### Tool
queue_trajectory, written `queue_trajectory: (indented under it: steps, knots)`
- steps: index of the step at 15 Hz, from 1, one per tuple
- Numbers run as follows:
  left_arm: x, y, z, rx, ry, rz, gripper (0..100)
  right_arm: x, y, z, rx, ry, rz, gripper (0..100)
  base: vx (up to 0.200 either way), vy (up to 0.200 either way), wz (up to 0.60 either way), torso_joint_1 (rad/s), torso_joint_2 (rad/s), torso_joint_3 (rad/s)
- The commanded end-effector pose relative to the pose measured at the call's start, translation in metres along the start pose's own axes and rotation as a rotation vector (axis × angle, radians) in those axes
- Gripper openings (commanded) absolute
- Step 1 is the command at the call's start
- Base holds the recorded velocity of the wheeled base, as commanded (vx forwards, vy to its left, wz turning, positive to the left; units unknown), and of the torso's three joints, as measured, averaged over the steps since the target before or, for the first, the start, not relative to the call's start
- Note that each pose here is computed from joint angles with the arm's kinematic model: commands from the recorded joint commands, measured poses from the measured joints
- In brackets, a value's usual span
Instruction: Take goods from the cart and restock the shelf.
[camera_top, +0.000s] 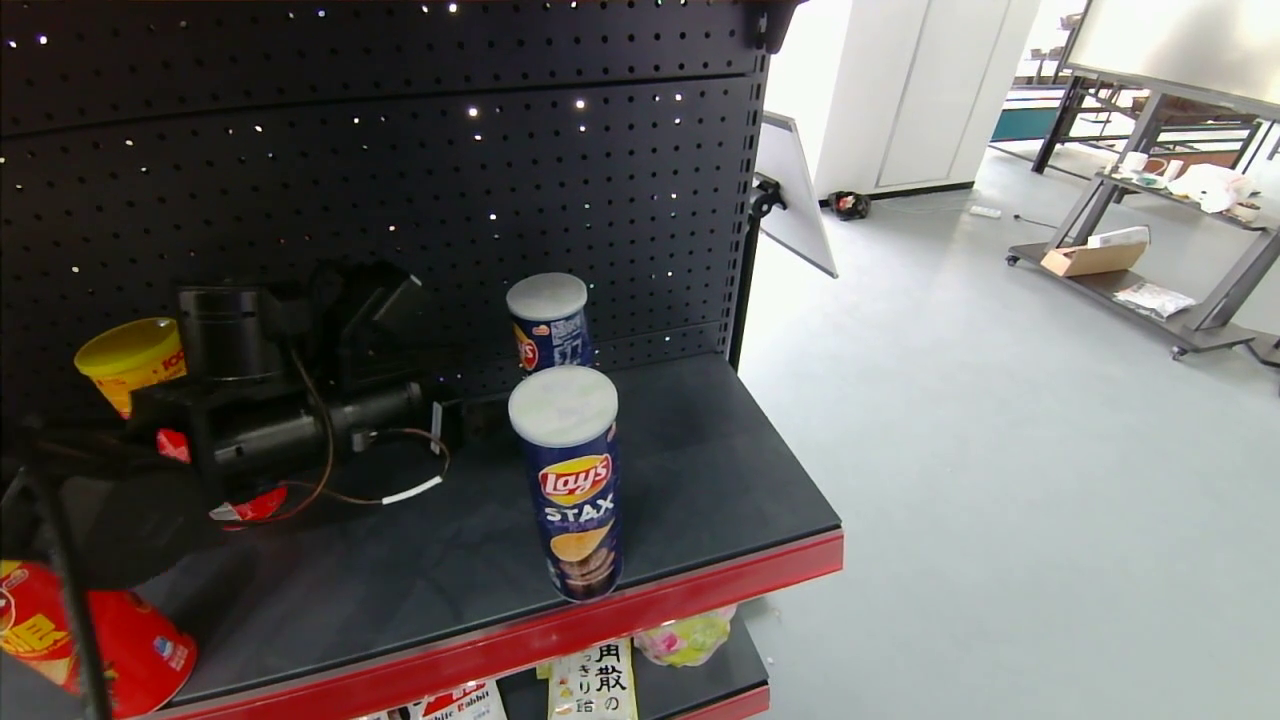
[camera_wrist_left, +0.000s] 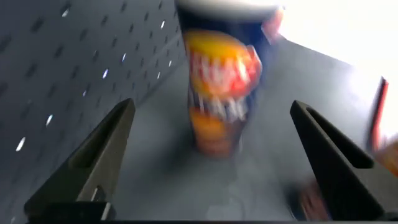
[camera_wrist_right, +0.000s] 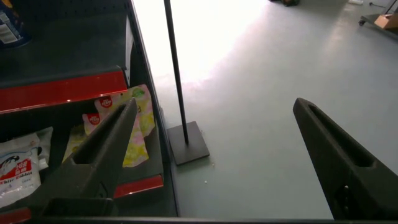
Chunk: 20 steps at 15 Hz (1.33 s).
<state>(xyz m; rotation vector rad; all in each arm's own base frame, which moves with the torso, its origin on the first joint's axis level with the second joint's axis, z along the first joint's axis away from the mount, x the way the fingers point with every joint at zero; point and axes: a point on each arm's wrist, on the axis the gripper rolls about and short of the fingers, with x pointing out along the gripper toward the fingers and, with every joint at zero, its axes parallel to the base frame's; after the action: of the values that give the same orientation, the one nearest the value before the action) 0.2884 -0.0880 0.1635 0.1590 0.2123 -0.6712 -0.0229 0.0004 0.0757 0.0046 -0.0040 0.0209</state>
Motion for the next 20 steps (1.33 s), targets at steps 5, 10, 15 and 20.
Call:
queue_trajectory:
  steps: [5,10,15,20]
  knots:
    - [-0.093,-0.031,0.014,0.021,-0.080,0.045,100,0.000,0.000,0.000,0.000,0.001,0.001,100,0.000,0.000,0.00,0.000,0.00,0.000]
    - [-0.167,-0.055,0.011,0.011,-0.112,0.154,100,0.000,0.000,0.000,0.000,0.001,0.001,100,0.000,0.000,0.00,0.000,0.00,0.000]
    - [-0.261,-0.105,-0.020,-0.098,-0.051,0.271,100,0.000,0.000,0.000,0.000,0.001,0.001,100,0.000,0.000,0.00,0.000,0.00,0.000]
    - [-0.301,-0.126,-0.054,-0.279,-0.054,0.608,100,0.000,0.000,0.000,0.000,0.001,0.001,100,0.000,0.000,0.00,0.000,0.00,0.000]
